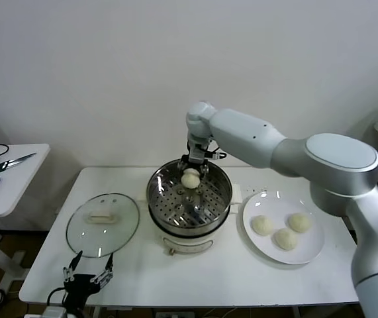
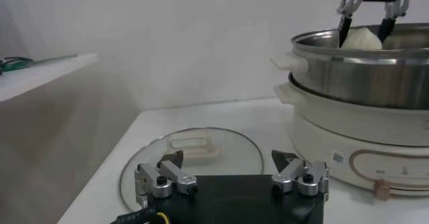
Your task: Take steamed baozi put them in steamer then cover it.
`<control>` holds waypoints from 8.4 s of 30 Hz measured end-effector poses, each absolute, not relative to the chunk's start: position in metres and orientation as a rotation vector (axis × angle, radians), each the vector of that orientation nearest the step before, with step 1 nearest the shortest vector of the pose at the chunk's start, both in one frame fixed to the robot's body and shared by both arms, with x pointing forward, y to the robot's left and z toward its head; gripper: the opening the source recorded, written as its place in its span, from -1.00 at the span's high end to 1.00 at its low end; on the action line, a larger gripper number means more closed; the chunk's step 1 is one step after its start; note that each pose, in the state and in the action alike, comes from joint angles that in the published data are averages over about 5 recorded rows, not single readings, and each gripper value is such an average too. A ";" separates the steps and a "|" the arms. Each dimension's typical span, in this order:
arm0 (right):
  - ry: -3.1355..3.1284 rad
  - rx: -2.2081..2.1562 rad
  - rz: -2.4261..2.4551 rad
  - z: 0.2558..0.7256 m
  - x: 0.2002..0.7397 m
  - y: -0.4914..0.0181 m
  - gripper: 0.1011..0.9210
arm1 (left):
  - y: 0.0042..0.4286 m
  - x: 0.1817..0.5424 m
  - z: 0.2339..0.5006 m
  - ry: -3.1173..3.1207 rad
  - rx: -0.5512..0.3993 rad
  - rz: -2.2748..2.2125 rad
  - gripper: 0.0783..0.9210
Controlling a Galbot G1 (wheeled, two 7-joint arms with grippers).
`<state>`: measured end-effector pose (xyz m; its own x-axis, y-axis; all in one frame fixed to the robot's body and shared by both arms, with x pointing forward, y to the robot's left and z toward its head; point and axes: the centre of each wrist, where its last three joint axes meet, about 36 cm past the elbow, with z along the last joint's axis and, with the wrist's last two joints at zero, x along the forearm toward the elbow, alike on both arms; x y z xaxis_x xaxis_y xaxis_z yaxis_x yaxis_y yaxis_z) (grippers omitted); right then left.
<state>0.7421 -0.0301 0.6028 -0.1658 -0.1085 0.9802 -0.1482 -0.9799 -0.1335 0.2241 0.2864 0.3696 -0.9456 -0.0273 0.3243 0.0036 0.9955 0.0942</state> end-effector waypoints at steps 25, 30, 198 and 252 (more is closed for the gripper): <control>-0.685 1.914 2.093 0.717 0.746 -0.131 -0.76 | 0.281 0.221 0.373 -2.802 0.021 -0.138 -0.77; -0.899 1.779 1.866 0.733 0.731 -0.210 -0.76 | 0.280 0.223 0.373 -2.803 0.019 -0.138 -0.77; -1.341 1.255 1.235 0.552 0.587 -0.375 -0.76 | 0.277 0.219 0.392 -2.841 0.058 -0.168 -0.77; -1.128 1.563 1.945 0.725 0.650 -0.241 -0.41 | 0.275 0.216 0.391 -2.825 0.059 -0.191 -0.77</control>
<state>0.6502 -0.2410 0.7252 -0.2942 -0.1723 0.9401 -0.7303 -0.5940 -0.3374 0.2157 0.2745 0.3912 -0.9516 -0.0612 0.3012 -0.0202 0.9903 0.1374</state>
